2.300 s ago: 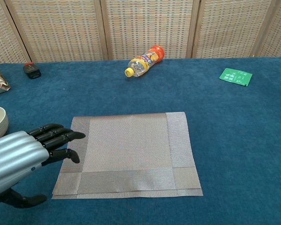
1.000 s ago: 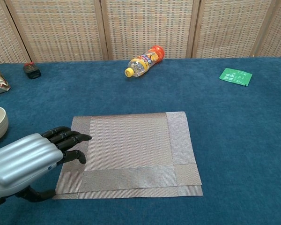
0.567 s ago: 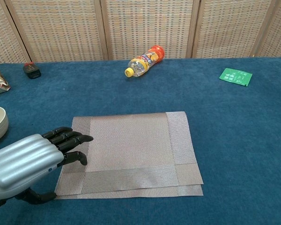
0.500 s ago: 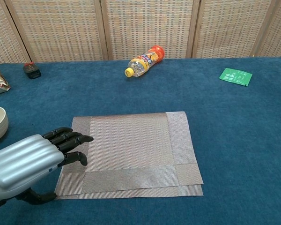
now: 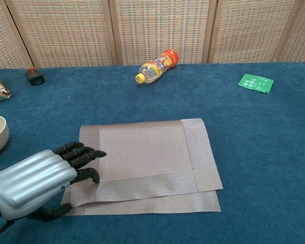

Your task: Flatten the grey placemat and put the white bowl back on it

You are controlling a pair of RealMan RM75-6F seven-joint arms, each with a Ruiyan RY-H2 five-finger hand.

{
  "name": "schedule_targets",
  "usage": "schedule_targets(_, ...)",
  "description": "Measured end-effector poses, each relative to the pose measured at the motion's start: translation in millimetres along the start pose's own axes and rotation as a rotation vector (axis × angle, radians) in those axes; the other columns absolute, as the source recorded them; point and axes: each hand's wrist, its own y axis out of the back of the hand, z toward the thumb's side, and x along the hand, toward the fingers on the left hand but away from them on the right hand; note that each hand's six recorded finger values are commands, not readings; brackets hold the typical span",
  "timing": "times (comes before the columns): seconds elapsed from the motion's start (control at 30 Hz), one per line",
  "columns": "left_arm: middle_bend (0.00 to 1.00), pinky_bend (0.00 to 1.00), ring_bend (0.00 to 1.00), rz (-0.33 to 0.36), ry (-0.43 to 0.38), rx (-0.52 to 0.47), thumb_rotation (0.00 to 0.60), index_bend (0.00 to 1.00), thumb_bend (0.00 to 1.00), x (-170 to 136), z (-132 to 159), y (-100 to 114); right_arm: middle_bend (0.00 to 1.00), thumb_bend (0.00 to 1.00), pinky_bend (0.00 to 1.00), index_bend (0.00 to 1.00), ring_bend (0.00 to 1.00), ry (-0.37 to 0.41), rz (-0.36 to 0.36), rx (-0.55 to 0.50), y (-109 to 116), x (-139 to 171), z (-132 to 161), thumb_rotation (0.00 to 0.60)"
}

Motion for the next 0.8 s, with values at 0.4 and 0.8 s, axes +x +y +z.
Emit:
schedule_targets(0.4, 0.0, 0.0, 0.0, -0.004, -0.003, 0.003, 0.6, 0.24, 0.32, 4.1, 4.4, 1.2, 0.0, 0.1, 0.0, 0.01, 0.0, 0.0, 0.002, -0.007, 0.4, 0.1, -0.2, 0.6)
schedule_targets(0.8, 0.0, 0.0, 0.0, -0.02, -0.029, -0.034, 0.6, 0.23, 0.31, -1.7, 9.7, 9.3, 0.0, 0.1, 0.0, 0.01, 0.0, 0.0, -0.001, -0.009, 1.3, 0.5, 0.2, 0.6)
